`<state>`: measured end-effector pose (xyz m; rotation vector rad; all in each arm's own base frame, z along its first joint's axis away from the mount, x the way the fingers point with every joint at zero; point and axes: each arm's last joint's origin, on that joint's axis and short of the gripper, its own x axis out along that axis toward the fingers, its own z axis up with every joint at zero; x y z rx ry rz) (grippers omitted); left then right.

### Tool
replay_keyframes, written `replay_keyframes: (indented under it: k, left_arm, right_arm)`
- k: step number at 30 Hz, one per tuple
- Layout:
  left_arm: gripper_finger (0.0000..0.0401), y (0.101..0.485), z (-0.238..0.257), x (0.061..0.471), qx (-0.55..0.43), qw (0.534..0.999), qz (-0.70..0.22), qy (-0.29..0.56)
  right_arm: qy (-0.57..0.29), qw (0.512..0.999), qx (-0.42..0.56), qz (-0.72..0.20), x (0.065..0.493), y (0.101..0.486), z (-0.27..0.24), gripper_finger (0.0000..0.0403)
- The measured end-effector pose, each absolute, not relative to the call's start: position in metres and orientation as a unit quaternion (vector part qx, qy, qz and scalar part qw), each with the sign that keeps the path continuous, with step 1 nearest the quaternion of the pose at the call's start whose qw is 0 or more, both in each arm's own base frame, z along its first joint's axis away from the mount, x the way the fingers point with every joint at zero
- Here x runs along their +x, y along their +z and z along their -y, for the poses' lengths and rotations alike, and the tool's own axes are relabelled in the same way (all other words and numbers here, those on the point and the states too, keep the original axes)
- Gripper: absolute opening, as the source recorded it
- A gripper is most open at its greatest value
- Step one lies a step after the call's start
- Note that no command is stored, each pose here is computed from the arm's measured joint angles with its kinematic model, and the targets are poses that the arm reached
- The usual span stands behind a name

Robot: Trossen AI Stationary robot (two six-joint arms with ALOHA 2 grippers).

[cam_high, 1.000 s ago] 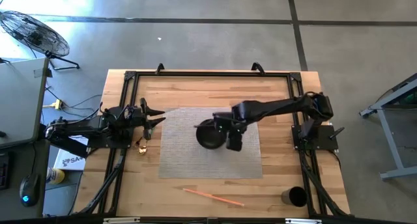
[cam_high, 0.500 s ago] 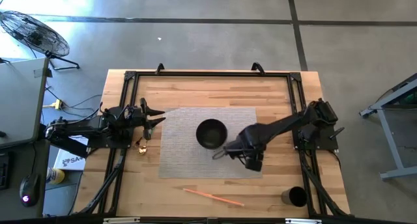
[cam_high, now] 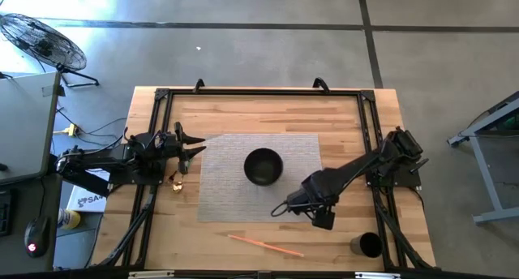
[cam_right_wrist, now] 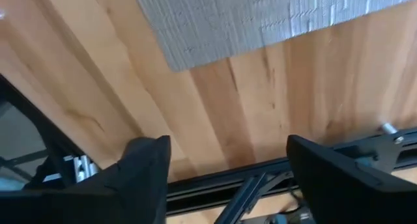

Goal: Pick & Place Utensil
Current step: Put the black cup on the gray mat to the top right of the black bowl

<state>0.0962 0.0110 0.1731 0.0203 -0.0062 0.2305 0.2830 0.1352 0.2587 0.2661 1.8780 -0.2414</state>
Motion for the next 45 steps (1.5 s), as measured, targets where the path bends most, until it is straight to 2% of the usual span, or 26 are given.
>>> replay_keyframes:
  k: [7, 13, 21, 29, 45]
  left_arm:
    - [0.0120, 0.173, -0.011, 0.096, 0.010, 0.993, 0.003, 0.115]
    - [0.0120, 0.173, -0.011, 0.096, 0.010, 0.993, 0.003, 0.115]
    - [0.0120, 0.173, -0.011, 0.096, 0.010, 0.993, 0.003, 0.115]
    - [0.0120, 0.173, -0.011, 0.096, 0.010, 0.993, 0.003, 0.115]
    - [0.0120, 0.173, -0.011, 0.096, 0.010, 0.993, 0.003, 0.115]
  right_arm:
    - [-0.111, 0.540, 0.121, -0.825, 0.289, 0.240, -0.144, 0.0319]
    - [-0.084, 0.479, 0.141, -0.862, 0.290, 0.218, -0.164, 0.0319]
    - [-0.074, 0.443, 0.137, -0.883, 0.281, 0.205, -0.189, 0.0319]
    - [-0.070, 0.418, 0.144, -0.894, 0.268, 0.204, -0.208, 0.0319]
    - [-0.060, 0.400, 0.151, -0.902, 0.259, 0.205, -0.219, 0.0319]
